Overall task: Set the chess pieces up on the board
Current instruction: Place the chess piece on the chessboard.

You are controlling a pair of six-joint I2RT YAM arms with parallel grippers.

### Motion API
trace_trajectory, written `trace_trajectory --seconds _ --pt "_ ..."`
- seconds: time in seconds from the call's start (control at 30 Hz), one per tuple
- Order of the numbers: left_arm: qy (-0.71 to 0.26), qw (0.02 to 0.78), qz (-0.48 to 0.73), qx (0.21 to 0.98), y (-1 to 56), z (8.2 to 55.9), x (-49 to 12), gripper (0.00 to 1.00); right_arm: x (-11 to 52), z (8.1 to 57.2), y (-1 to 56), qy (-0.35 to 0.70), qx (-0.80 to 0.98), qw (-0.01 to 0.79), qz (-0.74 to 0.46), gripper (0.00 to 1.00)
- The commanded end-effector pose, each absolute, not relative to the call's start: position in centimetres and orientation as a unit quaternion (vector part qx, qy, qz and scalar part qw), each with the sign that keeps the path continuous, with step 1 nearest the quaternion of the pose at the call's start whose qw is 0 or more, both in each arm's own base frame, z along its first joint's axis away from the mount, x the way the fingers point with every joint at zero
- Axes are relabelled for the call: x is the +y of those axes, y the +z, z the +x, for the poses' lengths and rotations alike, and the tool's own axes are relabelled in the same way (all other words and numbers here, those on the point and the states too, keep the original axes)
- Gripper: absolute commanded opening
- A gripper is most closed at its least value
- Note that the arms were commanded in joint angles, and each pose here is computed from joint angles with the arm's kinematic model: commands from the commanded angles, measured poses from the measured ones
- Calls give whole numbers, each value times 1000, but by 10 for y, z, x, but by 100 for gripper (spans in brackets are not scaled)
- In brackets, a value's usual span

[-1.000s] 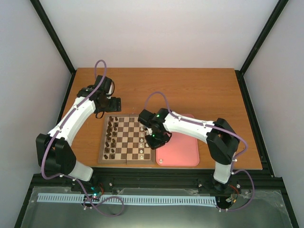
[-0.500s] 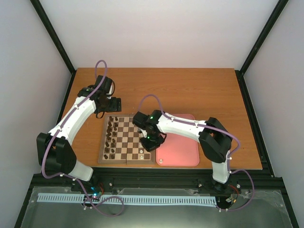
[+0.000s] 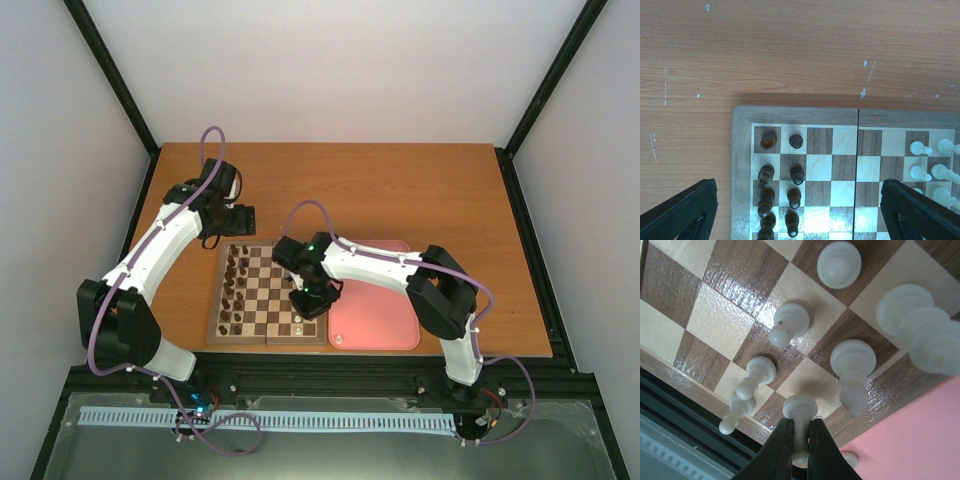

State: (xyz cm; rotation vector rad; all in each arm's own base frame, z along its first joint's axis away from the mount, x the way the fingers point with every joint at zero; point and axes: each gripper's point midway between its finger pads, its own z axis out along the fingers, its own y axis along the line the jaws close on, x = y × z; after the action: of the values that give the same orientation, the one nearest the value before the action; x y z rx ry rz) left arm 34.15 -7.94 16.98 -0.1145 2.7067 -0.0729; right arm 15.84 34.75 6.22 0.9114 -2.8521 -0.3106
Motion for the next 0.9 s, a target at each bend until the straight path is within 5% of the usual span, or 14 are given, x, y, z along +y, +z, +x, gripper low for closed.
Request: trace_trajectory --seconds 0.0,0.3,0.87 --pt "-28 229 -30 972 179 344 -81 100 354 161 63 -97 -942 59 316 5" --pt "-26 230 -30 972 180 345 -80 100 353 163 65 -91 -942 55 318 12" --pt "-27 229 -30 973 178 345 -81 100 352 157 67 -100 -939 66 321 12"
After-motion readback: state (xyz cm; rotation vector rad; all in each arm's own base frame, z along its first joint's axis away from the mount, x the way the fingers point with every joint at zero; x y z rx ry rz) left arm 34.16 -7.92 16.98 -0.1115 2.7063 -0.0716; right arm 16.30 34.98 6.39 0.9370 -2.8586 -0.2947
